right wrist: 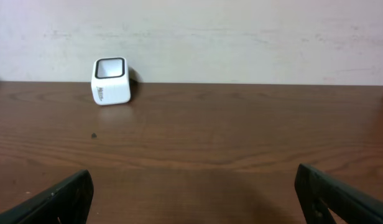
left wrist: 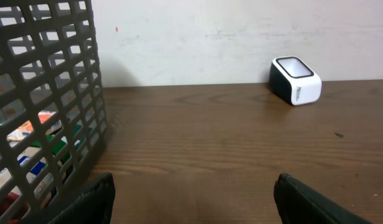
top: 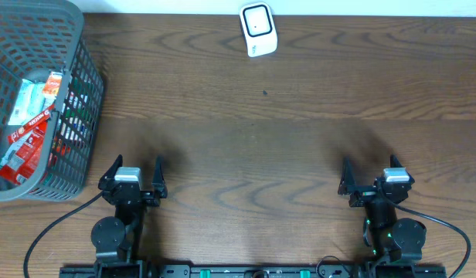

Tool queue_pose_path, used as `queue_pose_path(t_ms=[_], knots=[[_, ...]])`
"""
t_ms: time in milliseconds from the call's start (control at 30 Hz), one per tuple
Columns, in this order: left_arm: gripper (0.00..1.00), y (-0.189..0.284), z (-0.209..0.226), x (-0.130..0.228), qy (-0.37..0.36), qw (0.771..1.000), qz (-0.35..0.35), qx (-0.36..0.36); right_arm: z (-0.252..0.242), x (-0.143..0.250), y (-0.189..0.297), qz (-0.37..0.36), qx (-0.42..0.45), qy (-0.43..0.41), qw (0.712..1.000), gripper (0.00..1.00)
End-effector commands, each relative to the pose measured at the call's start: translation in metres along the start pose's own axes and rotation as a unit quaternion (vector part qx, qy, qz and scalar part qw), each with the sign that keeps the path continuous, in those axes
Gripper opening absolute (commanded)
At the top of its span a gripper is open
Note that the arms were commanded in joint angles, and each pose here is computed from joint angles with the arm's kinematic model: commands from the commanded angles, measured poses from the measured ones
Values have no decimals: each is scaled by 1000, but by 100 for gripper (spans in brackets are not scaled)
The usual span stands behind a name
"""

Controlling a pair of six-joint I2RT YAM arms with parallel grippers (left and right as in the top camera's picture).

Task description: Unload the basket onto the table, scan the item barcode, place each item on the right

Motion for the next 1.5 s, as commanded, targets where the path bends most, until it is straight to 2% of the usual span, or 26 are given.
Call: queue_pose_path(t_ms=[0, 267, 367, 500, 633, 800, 967, 1000, 1133, 1300, 1333, 1467], knots=[[82, 0, -4, 11, 8, 999, 26, 20, 1, 1, 0, 1, -2, -6, 1000, 99], [82, -1, -4, 7, 12, 1000, 13, 22, 1, 1, 0, 1, -2, -6, 1000, 99], [82, 0, -5, 6, 64, 998, 14, 25, 1, 1, 0, 1, -2, -6, 1000, 99], [82, 6, -15, -7, 114, 991, 22, 66, 1, 1, 0, 1, -2, -6, 1000, 99], [82, 25, -23, -46, 187, 978, 40, 90, 1, 1, 0, 1, -2, -6, 1000, 99], [82, 57, -27, -107, 191, 976, 62, 88, 1, 1, 0, 1, -2, -6, 1000, 99], [82, 78, -31, -192, 188, 975, 90, 83, 1, 1, 0, 1, -2, -6, 1000, 99], [82, 81, -31, -223, 190, 973, 107, 79, 1, 1, 0, 1, -2, -6, 1000, 99], [82, 81, -32, -281, 175, 973, 128, 77, 1, 1, 0, 1, -2, -6, 1000, 99], [82, 67, -31, -319, 173, 975, 114, 80, 1, 1, 0, 1, -2, -6, 1000, 99], [98, 64, -31, -319, 173, 975, 116, 80, 1, 1, 0, 1, -2, -6, 1000, 99], [98, 53, -29, -327, 160, 979, 96, 78, 1, 1, 0, 1, -2, -6, 1000, 99]])
Point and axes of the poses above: each gripper's point midway between its finger pads, its own y axis back along the fingers, its own z axis along the line the jaws close on, x = y × z, the point moved 7 cm from there along y, back along the fingers, and after that the axes turned 2 degrees about y, right-handed, at the moved point
